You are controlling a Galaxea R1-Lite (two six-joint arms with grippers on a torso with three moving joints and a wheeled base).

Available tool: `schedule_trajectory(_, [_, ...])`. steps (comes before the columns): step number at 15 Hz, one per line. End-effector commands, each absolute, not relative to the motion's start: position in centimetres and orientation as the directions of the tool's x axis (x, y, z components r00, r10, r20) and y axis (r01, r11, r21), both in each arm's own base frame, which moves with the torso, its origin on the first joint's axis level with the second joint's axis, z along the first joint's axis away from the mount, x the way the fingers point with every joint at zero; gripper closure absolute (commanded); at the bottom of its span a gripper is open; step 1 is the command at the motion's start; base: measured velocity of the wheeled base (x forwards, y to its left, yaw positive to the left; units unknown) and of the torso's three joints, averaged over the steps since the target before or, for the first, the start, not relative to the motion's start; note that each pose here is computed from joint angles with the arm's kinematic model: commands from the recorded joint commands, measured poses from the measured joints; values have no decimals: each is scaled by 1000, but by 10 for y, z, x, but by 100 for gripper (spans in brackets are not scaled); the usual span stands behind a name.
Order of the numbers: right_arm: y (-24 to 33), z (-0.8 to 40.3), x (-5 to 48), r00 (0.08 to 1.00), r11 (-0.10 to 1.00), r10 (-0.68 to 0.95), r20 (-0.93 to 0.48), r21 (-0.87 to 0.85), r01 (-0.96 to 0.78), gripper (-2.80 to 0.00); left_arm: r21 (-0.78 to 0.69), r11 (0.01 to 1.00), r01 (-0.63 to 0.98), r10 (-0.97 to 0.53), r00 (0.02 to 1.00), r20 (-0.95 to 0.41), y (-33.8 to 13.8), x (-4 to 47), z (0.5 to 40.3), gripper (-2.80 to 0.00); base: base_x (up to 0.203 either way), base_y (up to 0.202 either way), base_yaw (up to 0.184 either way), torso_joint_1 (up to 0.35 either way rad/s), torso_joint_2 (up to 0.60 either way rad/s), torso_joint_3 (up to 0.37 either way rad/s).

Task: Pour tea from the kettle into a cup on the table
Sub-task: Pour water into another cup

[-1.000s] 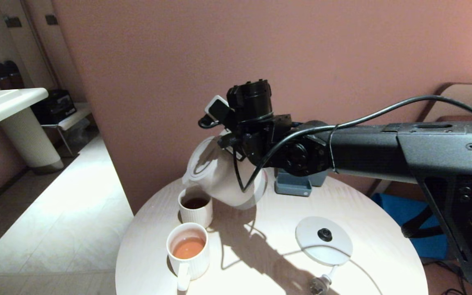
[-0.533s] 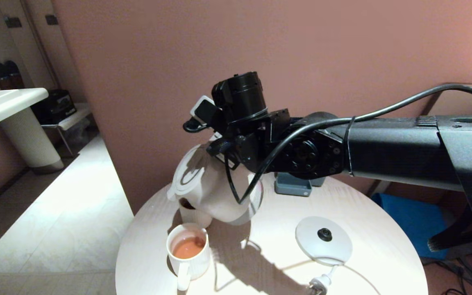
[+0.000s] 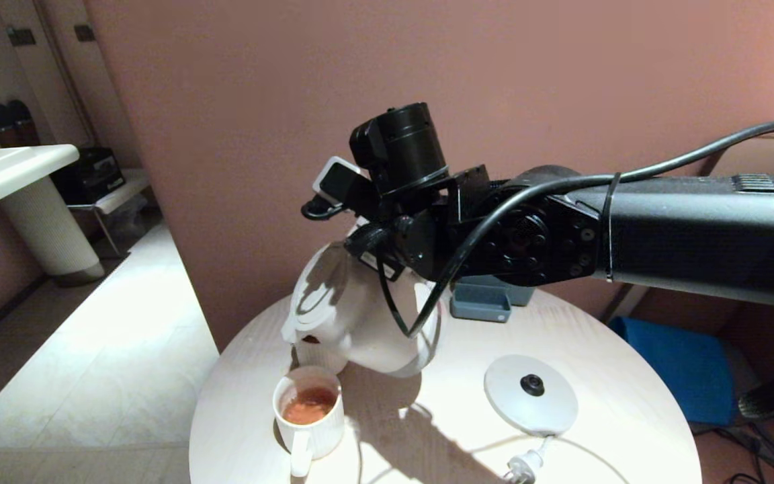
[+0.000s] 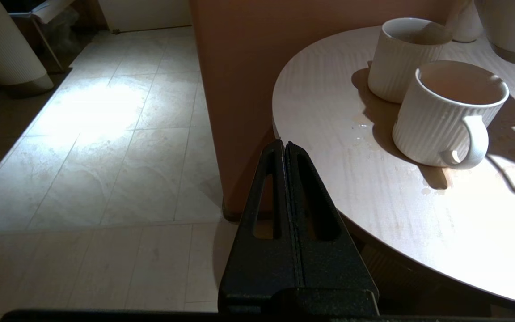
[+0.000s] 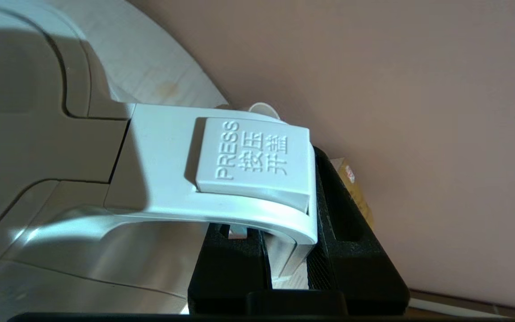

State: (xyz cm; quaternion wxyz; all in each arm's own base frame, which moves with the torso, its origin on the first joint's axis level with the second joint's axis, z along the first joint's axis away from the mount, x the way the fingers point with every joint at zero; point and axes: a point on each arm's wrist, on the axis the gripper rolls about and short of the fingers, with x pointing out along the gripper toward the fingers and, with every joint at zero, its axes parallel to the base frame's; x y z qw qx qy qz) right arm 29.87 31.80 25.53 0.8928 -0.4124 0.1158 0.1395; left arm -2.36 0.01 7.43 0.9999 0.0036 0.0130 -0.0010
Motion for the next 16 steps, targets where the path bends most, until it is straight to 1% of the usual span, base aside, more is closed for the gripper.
schedule_trajectory(1, [318, 254, 297, 933, 615, 150, -328, -708, -347, 0, 6, 1000, 2, -2, 1000, -28, 0, -24, 74, 0, 0, 0, 0, 0, 0, 0])
schedule_trajectory(9, [312, 240, 294, 920, 602, 132, -369, -707, -370, 0, 7, 1000, 2, -2, 1000, -27, 0, -24, 74, 0, 0, 0, 0, 0, 0, 0])
schedule_trajectory(16, [312, 240, 292, 921, 565, 127, -369, -736, -373, 0, 8, 1000, 2, -2, 1000, -26, 0, -24, 74, 0, 0, 0, 0, 0, 0, 0])
